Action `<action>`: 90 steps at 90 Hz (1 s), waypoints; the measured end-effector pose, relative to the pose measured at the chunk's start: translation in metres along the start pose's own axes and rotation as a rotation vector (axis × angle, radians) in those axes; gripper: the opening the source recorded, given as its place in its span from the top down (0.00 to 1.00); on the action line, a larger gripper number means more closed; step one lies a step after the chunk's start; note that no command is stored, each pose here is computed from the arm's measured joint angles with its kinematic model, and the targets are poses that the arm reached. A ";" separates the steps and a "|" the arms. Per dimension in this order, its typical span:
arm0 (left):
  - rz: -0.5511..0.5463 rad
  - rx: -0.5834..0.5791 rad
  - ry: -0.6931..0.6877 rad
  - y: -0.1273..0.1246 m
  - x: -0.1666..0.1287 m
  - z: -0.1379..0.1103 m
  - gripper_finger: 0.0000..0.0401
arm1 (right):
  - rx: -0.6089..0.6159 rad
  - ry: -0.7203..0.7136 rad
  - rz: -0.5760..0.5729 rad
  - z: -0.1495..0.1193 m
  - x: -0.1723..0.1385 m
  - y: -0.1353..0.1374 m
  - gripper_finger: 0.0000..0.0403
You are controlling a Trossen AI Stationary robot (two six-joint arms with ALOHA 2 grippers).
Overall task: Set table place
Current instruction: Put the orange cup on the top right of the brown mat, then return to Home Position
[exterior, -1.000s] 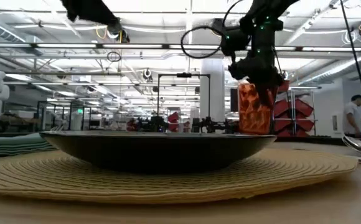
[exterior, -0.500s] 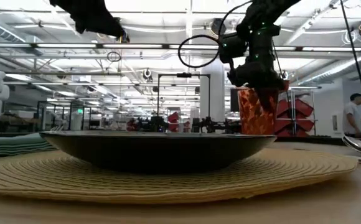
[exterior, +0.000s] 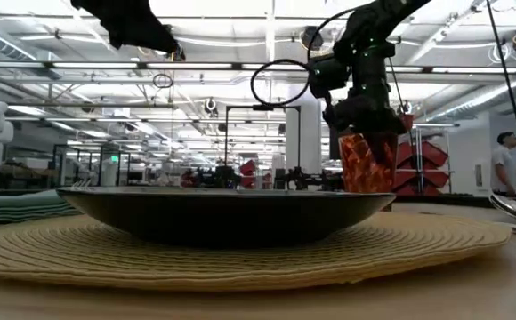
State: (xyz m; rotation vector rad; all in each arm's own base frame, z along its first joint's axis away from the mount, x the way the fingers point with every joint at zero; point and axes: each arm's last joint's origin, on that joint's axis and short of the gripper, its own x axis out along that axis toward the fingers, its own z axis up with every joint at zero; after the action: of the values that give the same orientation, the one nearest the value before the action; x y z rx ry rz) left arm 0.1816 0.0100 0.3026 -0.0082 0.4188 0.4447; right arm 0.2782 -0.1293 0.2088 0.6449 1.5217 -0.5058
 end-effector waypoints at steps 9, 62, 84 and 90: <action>0.000 0.003 0.003 0.000 0.000 0.000 0.78 | 0.004 -0.027 0.008 0.004 -0.007 0.002 0.92; 0.001 0.026 0.005 0.000 0.000 0.000 0.78 | 0.006 -0.052 0.037 0.007 -0.073 0.009 0.57; -0.012 0.019 0.005 0.000 0.000 0.000 0.78 | -0.084 -0.045 0.005 -0.021 -0.120 0.019 0.54; -0.018 0.020 0.005 -0.001 -0.001 0.000 0.78 | -0.141 -0.089 0.022 -0.039 -0.134 0.026 0.55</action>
State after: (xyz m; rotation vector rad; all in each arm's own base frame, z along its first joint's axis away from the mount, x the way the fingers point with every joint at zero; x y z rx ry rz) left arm 0.1815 0.0088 0.3025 0.0066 0.4273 0.4232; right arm 0.2657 -0.0963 0.3462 0.5222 1.4509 -0.4016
